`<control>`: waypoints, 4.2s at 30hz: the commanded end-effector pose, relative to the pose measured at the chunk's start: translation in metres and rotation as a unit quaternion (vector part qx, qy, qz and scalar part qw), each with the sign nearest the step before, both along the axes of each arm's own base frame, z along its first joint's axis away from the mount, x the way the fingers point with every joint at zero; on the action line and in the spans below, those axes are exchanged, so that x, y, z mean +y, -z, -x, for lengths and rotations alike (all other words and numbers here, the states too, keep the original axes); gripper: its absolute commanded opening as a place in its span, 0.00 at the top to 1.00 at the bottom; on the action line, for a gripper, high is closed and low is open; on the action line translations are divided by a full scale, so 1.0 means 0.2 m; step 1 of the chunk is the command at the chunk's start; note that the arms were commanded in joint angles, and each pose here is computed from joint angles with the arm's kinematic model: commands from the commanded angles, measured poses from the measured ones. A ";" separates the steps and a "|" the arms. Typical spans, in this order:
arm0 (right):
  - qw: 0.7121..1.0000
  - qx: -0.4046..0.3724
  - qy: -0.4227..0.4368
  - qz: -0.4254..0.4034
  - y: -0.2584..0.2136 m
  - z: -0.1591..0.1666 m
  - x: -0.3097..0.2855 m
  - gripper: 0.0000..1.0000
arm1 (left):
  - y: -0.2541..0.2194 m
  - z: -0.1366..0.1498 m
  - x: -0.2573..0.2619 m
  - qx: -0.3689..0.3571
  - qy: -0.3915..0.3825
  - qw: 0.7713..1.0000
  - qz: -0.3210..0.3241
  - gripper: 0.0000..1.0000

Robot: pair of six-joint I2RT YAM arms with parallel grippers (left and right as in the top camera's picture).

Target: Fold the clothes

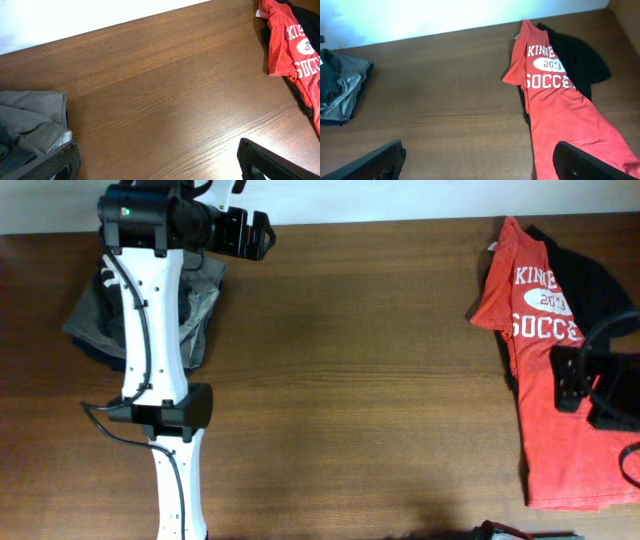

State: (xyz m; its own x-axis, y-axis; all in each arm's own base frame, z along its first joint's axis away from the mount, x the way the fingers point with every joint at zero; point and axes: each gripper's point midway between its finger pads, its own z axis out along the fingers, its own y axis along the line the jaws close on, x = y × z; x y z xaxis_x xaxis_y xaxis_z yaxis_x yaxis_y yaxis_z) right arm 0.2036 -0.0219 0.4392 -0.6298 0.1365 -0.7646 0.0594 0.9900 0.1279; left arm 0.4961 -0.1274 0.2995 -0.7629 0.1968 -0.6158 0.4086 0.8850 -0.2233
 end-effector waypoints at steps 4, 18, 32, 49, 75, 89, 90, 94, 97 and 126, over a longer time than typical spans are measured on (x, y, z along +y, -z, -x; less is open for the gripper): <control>1.000 -0.005 -0.008 0.003 -0.01 0.02 0.02 0.01 | -0.02 0.00 -0.01 -0.006 0.002 1.000 0.000 0.01; 0.983 -0.168 -0.039 0.061 -0.16 -0.15 0.03 0.01 | -0.01 0.01 -0.01 -0.004 0.002 1.000 0.000 0.01; 0.935 -0.325 -0.111 0.092 0.79 -0.19 0.22 0.01 | -0.01 0.01 -0.01 -0.004 0.002 1.000 0.000 0.01; 0.934 -0.324 -0.121 0.089 1.38 -0.20 0.24 0.01 | -0.01 0.01 -0.01 -0.004 0.002 1.000 0.000 0.01; 0.934 -0.323 -0.120 0.089 1.38 -0.20 0.24 0.01 | -0.14 -0.06 0.03 -0.063 -0.020 0.998 -0.022 0.01; 0.934 -0.323 -0.120 0.089 1.38 -0.20 0.24 0.01 | -0.19 0.34 0.23 -0.182 -0.075 0.979 -0.048 0.01; 0.934 -0.323 -0.120 0.089 1.38 -0.20 0.24 0.01 | -0.14 0.38 0.23 -0.187 -0.075 0.978 -0.047 0.01; 0.934 -0.323 -0.120 0.089 1.38 -0.20 0.24 0.02 | 0.15 0.55 0.27 -0.216 -0.081 0.972 -0.049 0.01; 0.934 -0.323 -0.120 0.089 1.38 -0.20 0.24 0.02 | 0.30 0.67 0.30 -0.254 -0.091 0.962 -0.046 0.01; 0.934 -0.323 -0.120 0.089 1.38 -0.20 0.24 0.01 | 0.69 1.25 0.62 -0.425 -0.196 0.882 -0.054 0.01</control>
